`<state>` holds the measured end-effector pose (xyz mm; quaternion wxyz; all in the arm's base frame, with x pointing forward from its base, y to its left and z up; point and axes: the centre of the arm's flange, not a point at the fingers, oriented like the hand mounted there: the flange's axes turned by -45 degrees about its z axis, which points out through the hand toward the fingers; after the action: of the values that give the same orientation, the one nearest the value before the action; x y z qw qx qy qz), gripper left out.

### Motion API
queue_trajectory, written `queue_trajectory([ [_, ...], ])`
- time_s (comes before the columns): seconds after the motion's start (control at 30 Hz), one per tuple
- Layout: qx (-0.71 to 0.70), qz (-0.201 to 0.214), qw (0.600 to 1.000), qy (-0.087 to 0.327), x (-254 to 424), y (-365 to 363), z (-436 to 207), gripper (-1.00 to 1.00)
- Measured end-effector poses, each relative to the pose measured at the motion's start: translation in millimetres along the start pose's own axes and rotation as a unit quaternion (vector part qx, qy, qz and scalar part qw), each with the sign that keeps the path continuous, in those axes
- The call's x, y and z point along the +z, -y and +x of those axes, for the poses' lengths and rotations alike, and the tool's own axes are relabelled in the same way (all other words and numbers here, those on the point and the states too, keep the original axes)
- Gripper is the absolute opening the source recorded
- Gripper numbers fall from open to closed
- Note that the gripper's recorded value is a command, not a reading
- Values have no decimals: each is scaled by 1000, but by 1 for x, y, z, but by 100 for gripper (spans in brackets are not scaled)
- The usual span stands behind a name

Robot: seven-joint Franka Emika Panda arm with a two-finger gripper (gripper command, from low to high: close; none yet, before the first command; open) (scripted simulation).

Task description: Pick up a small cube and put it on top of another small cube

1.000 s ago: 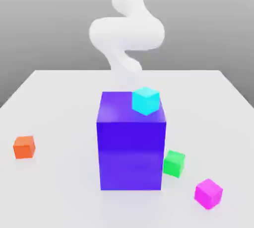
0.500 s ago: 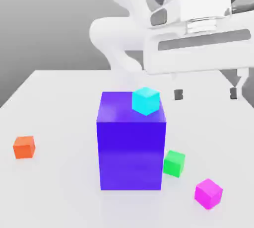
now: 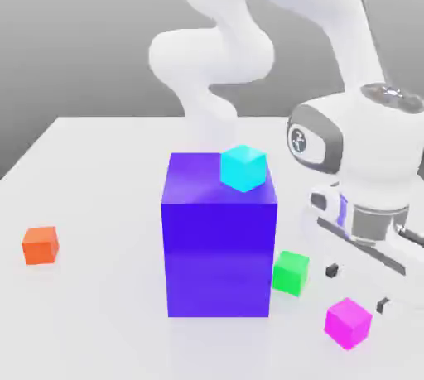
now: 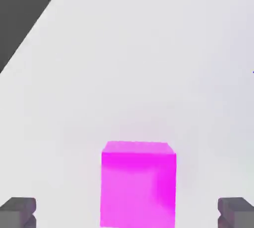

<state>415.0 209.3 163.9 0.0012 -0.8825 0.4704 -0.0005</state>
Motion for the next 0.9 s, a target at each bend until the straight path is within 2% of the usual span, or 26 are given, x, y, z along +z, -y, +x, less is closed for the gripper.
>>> queue_trajectory([
  [0.07,1,-1,1000,0,25,-1,-1,0],
  [0.1,1,-1,1000,0,33,-2,-1,-100],
  [0.33,1,0,1000,0,33,-1,-1,-100],
  [0.5,2,0,1000,0,-20,-1,-1,-100],
  [0.7,121,0,993,5,-58,-51,-5,-100],
  [0.9,257,0,967,2,-78,-112,-7,-100],
])
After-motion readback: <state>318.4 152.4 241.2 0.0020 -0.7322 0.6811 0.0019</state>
